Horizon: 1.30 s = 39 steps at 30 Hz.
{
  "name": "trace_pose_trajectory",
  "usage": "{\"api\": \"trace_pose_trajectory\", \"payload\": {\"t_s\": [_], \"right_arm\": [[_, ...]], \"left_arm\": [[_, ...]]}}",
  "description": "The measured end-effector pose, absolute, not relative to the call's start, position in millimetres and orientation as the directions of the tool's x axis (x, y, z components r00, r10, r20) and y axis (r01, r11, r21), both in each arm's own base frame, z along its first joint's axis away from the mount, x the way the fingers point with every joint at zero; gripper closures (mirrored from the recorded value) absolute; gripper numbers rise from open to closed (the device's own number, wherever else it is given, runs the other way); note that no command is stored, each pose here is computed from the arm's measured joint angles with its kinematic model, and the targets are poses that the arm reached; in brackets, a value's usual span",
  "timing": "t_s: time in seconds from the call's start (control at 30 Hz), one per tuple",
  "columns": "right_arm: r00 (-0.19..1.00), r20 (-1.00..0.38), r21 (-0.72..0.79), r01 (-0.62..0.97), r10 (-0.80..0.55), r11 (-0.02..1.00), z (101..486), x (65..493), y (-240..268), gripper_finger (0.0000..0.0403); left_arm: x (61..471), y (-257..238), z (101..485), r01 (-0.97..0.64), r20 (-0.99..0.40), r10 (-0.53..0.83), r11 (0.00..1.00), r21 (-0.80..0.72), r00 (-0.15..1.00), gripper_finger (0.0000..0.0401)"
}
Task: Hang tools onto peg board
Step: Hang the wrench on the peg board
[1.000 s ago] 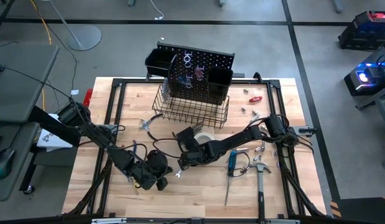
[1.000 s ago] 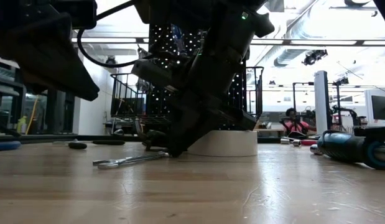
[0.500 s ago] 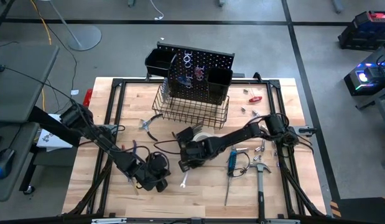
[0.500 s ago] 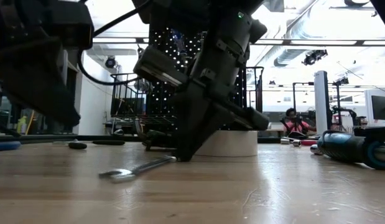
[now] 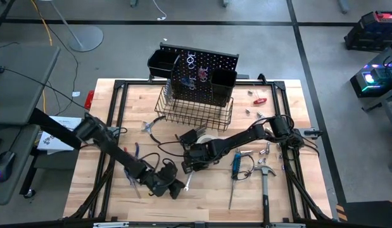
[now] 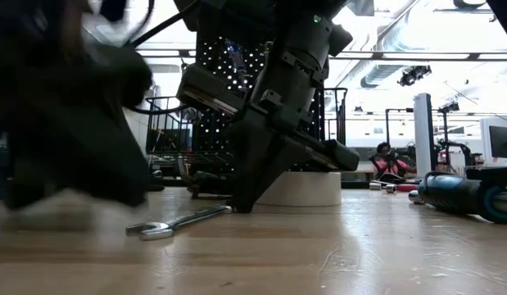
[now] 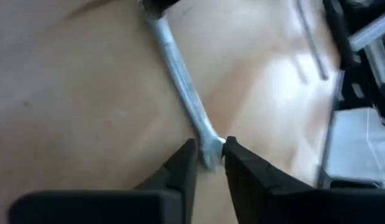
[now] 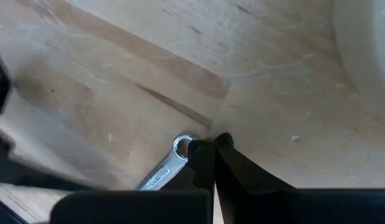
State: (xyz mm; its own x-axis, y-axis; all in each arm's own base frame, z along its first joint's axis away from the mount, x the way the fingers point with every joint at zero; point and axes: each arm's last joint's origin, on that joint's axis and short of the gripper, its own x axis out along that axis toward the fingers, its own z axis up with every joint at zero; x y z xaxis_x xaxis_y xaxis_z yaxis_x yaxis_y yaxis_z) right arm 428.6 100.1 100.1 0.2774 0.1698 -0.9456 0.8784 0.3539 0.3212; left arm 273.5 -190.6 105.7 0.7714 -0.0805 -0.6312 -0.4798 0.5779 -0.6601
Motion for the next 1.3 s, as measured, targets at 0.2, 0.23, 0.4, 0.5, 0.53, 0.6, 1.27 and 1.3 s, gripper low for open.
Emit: {"api": "trace_pose_trajectory", "payload": {"t_s": [0.2,0.23,0.4,0.5,0.53,0.6,1.27,1.3], "right_arm": [[0.293,-0.943,0.33,0.87,0.155,0.365,100,430,99,0.0403],[0.298,-0.942,0.336,0.865,0.157,0.372,100,431,100,0.0403],[0.333,-0.93,0.368,0.827,0.156,0.425,100,433,100,0.0403],[0.346,-0.926,0.376,0.821,0.148,0.429,100,434,100,0.0403],[0.352,-0.925,0.379,0.819,0.146,0.431,100,434,100,0.0403],[0.364,-0.92,0.39,0.815,0.145,0.429,100,435,100,0.0403],[0.525,-0.778,0.628,0.62,0.346,0.471,119,458,124,0.0403],[0.53,-0.775,0.63,0.612,0.344,0.478,121,458,124,0.0403]], "left_arm": [[285,-183,101,-0.466,-0.625,-0.119,0.564,-0.682,0.771,0.0252],[286,-182,100,-0.457,-0.628,-0.115,0.589,-0.667,0.77,0.024],[289,-175,95,-0.451,-0.699,-0.111,0.691,-0.565,0.706,0.0201],[287,-174,95,-0.432,-0.729,-0.124,0.734,-0.524,0.673,0.0196],[286,-174,94,-0.424,-0.735,-0.126,0.746,-0.513,0.667,0.0195],[285,-175,94,-0.415,-0.741,-0.127,0.761,-0.5,0.66,0.0195],[262,-193,93,-0.497,-0.795,-0.077,0.743,-0.448,0.601,0.0226],[263,-193,94,-0.502,-0.794,-0.072,0.74,-0.448,0.603,0.023]]}}
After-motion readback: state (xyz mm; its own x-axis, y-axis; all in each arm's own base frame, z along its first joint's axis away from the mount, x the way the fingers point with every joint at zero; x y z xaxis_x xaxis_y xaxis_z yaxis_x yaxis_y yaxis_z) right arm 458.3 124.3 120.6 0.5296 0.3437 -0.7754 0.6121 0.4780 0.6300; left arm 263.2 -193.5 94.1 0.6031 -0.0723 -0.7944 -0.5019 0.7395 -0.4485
